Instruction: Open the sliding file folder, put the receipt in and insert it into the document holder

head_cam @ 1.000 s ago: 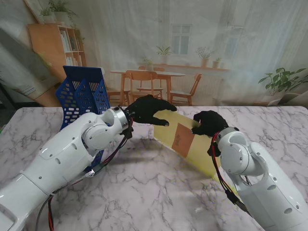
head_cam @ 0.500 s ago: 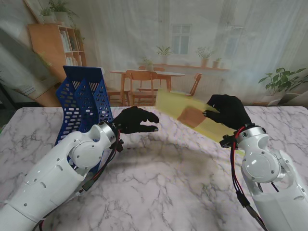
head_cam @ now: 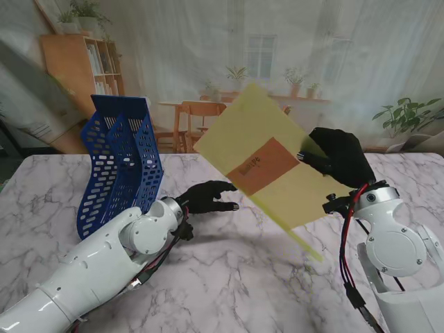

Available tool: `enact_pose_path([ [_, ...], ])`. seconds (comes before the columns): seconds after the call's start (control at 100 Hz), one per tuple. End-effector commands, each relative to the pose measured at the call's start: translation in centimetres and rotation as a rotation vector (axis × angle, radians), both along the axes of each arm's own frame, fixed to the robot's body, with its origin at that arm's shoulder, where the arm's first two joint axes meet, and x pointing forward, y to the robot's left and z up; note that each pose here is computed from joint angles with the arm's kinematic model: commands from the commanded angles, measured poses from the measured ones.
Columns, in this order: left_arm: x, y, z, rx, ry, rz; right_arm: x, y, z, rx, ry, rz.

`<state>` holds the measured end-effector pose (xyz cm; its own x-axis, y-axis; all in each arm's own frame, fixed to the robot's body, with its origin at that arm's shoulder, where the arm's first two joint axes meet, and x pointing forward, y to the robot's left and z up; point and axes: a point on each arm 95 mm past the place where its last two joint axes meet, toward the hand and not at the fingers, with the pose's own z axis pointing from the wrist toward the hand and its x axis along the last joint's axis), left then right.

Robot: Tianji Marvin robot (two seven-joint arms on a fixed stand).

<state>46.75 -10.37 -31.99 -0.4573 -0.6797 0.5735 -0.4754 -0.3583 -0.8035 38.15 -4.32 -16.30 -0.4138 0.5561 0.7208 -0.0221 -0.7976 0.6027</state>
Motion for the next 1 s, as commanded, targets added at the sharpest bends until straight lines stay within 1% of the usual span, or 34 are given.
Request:
enact_pose_path([
  [0.0, -0.7, -1.6, -0.2, -0.039, 0.04, -0.022, -0.5, 0.2, 0.4, 0.003, -0.014, 0.013],
  [0.05, -1.0, -2.2, -0.3, -0.08, 0.071, -0.024, -0.7, 0.3, 0.5, 0.012, -0.013, 0.022],
  [0.17, -1.3, -3.7, -0.3, -0.141, 0.11, -0.034, -1.0, 0.5, 0.6, 0.029, -0.004, 0.038],
  [0.43, -1.1, -6.2, -0.5, -0.292, 0.219, -0.026, -1.5, 0.5, 0.3, 0.066, 0.024, 0.067],
  [0.62, -1.0, -7.6, -0.5, -0.363, 0.28, -0.021, -1.8, 0.4, 0.2, 0.082, 0.037, 0.073],
  [0.75, -1.3, -7.8, -0.6, -0.354, 0.271, -0.05, -1.8, 0.3, 0.1, 0.085, 0.037, 0.062],
  [0.9, -1.3, -7.2, -1.2, -0.338, 0.275, -0.038, -1.9, -0.1, 0.1, 0.09, 0.028, 0.049],
  [0.99, -1.1, -6.6, -1.7, -0.3, 0.276, -0.041, -1.9, -0.3, 0.2, 0.09, 0.022, 0.043],
])
